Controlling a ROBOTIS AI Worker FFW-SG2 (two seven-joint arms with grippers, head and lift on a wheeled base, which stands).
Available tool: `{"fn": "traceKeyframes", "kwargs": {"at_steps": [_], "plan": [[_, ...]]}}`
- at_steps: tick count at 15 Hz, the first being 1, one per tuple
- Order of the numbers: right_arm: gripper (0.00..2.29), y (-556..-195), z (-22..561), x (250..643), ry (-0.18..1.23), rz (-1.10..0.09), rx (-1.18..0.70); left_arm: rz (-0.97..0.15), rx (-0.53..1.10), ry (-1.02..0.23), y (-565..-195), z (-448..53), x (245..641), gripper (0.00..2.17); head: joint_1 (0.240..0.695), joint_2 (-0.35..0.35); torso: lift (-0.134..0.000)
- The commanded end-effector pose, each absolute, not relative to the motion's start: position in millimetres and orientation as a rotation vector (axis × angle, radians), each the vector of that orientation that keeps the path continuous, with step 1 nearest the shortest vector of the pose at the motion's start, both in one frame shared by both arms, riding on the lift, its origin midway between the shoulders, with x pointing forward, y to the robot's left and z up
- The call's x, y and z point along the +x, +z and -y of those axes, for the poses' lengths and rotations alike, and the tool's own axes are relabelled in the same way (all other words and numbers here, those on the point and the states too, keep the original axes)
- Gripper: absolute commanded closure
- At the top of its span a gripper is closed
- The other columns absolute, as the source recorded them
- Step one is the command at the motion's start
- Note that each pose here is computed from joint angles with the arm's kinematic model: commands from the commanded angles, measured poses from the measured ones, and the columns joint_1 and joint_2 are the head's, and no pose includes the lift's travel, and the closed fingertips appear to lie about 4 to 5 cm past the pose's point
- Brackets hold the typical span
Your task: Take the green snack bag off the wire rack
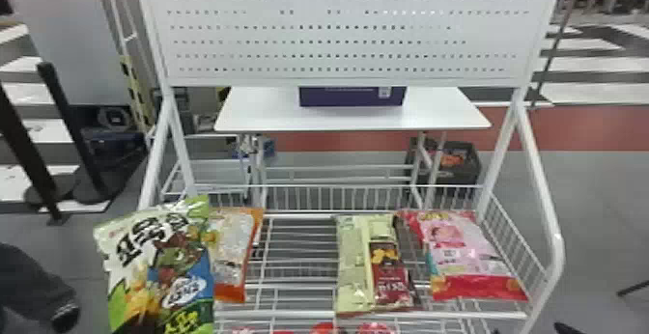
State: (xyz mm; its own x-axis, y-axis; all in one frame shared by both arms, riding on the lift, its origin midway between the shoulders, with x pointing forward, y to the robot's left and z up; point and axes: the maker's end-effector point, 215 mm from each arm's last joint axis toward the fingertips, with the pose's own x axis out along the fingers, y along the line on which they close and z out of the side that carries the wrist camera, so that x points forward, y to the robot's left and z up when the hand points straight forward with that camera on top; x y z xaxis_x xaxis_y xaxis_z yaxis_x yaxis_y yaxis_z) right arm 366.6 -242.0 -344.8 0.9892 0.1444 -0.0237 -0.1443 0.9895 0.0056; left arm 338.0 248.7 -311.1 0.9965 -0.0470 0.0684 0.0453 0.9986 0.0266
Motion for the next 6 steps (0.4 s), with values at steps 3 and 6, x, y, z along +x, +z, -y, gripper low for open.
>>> {"fn": "traceKeyframes", "kwargs": {"at_steps": [3,6], "plan": [[0.17,-344.4,242.3,367.0,0.147,-0.024,0.005,0.069,0.027,-0.045,-310.9,-249.7,338.0,1.71,0.499,0.000,0.000],[0.17,-344.0,242.9,366.8,0.146,-0.024,0.006,0.075,0.028,-0.041,-308.6,-251.5,338.5,1.71,0.499,0.000,0.000]]}}
